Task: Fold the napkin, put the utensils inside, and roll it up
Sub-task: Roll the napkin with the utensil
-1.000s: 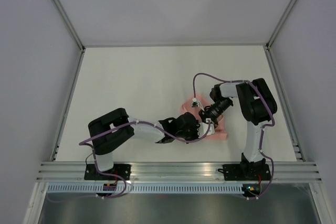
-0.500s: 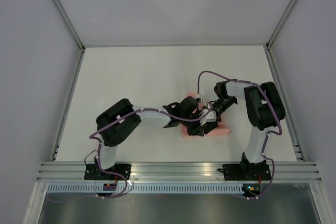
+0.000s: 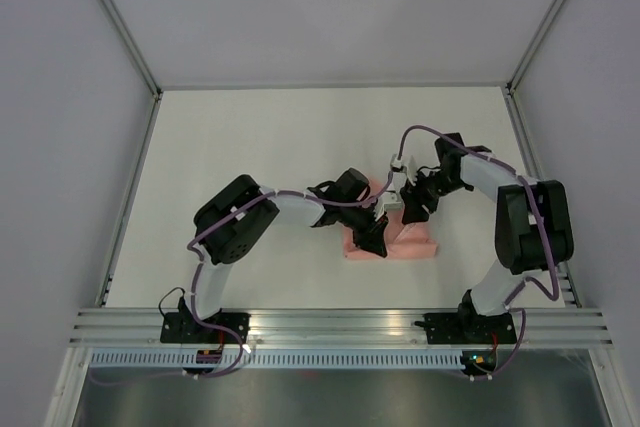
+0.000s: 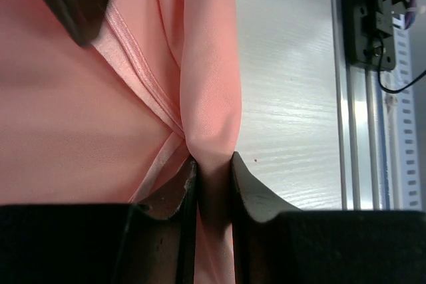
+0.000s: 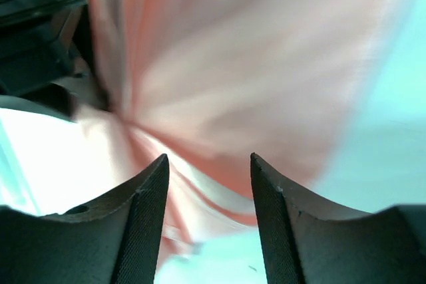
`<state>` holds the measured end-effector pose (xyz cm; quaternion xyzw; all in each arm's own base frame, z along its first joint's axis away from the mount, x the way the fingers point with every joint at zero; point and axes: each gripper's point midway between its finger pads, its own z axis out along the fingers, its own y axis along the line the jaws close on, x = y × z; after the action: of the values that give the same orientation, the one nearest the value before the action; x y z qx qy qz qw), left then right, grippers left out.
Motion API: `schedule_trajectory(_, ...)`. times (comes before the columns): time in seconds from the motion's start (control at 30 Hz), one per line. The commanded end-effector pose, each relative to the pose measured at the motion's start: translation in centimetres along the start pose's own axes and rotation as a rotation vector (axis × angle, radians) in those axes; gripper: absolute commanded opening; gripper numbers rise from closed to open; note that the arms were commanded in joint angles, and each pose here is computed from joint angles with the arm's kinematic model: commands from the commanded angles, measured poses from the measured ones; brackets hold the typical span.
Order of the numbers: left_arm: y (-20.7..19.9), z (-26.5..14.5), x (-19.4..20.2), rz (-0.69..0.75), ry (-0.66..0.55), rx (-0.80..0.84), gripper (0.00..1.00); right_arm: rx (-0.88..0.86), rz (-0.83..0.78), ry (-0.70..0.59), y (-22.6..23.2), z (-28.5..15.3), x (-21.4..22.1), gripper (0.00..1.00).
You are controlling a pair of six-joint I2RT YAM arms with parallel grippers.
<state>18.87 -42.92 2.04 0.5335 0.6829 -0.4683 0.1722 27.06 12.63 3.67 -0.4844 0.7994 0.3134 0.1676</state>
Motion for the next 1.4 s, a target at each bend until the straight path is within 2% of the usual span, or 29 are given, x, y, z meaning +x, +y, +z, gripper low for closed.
schedule_trajectory(0.0,0.3,0.0,6.5,-0.297,0.149,0.021,0.02,0.091,-0.174,-0.133,1.2,-2.8,-3.1,0.59)
schedule_trajectory(0.17,0.3,0.1,7.0,-0.393,0.149,0.07,0.02,0.19,-0.305,-0.192,3.4,-4.3,-3.3,0.67)
schedule_trajectory(0.33,1.3,-0.2,7.7,-0.477,0.139,0.088,0.02,0.198,-0.38,-0.15,5.8,-2.9,-1.3,0.67)
schedule_trajectory(0.37,1.2,-0.2,7.7,-0.486,0.136,0.099,0.02,0.223,-0.439,-0.164,6.2,-2.8,-2.0,0.68)
schedule_trajectory(0.4,1.3,-0.2,7.6,-0.501,0.133,0.1,0.02,0.22,-0.436,-0.142,6.7,-1.8,-0.7,0.68)
schedule_trajectory(0.67,1.4,0.2,7.9,-0.537,0.134,0.127,0.02,0.401,-0.606,-0.119,7.6,1.3,0.0,0.71)
schedule_trajectory(1.0,1.3,0.3,8.1,-0.557,0.138,0.143,0.02,0.443,-0.687,-0.051,8.0,4.0,1.0,0.71)
schedule_trajectory(1.1,1.3,0.3,8.2,-0.56,0.14,0.148,0.02,0.416,-0.698,-0.025,8.4,4.9,1.6,0.67)
schedule_trajectory(1.17,1.2,0.2,8.1,-0.561,0.138,0.156,0.02,0.412,-0.69,-0.001,8.2,5.3,2.2,0.58)
schedule_trajectory(1.27,0.9,0.1,7.8,-0.556,0.135,0.164,0.04,0.406,-0.668,0.02,8.1,5.4,2.6,0.34)
schedule_trajectory(1.3,0.9,0.0,7.6,-0.553,0.132,0.163,0.07,0.405,-0.666,0.02,8.1,5.4,2.6,0.26)
schedule_trajectory(1.33,1.1,-0.2,7.2,-0.544,0.125,0.15,0.15,0.4,-0.662,0.026,8.2,5.4,2.8,0.17)
schedule_trajectory(1.37,1.2,-0.4,6.9,-0.54,0.118,0.143,0.19,0.397,-0.663,0.031,8.3,5.3,2.7,0.14)
